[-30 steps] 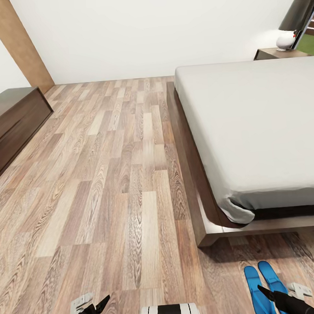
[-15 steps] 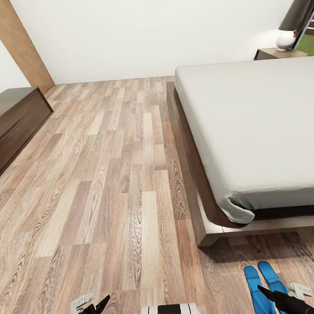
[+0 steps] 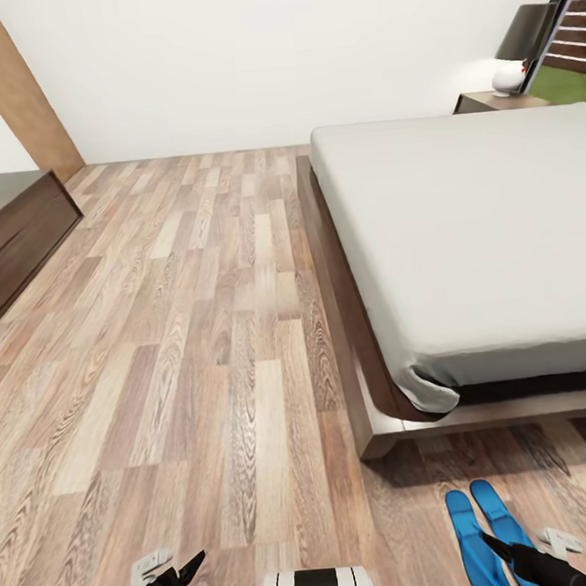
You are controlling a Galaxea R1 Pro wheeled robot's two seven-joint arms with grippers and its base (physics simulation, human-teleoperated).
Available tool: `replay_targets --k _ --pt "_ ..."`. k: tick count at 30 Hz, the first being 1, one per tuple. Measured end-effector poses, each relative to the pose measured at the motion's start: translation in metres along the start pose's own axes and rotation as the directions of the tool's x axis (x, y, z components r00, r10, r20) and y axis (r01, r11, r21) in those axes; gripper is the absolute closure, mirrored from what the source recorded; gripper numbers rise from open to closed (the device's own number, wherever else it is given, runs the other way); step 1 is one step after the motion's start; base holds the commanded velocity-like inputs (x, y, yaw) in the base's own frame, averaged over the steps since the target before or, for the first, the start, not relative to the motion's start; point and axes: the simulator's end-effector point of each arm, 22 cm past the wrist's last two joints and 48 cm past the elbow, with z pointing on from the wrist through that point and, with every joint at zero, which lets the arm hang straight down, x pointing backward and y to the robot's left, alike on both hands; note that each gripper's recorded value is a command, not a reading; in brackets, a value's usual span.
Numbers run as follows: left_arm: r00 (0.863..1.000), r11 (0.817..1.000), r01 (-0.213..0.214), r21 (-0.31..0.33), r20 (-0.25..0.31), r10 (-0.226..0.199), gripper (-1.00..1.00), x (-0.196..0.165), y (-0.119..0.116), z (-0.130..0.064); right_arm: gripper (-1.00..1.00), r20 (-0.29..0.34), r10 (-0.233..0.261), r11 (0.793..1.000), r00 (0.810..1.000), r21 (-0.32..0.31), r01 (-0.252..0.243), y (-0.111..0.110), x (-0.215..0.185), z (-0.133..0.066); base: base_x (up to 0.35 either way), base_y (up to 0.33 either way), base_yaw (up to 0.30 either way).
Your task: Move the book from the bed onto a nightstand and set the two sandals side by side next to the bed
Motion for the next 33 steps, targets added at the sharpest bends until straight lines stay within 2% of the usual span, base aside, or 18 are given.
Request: replay_targets --k 22,33 --pt "1.000 1.000 -0.006 0.008 0.015 0.006 -1.00 -0.0074 -0.0044 -0.0010 -1.00 0.016 -0.004 1.000 1.000 -0.007 0.004 0.0035 -0.0070 -0.0018 0.000 0.000 -0.253" --pt "1.000 1.000 -0.007 0.009 0.017 0.007 -1.00 -0.0081 -0.0049 -0.0012 -1.00 0.016 -0.003 1.000 1.000 -0.007 0.003 0.0040 -0.0070 -0.0020 0.000 0.000 -0.071"
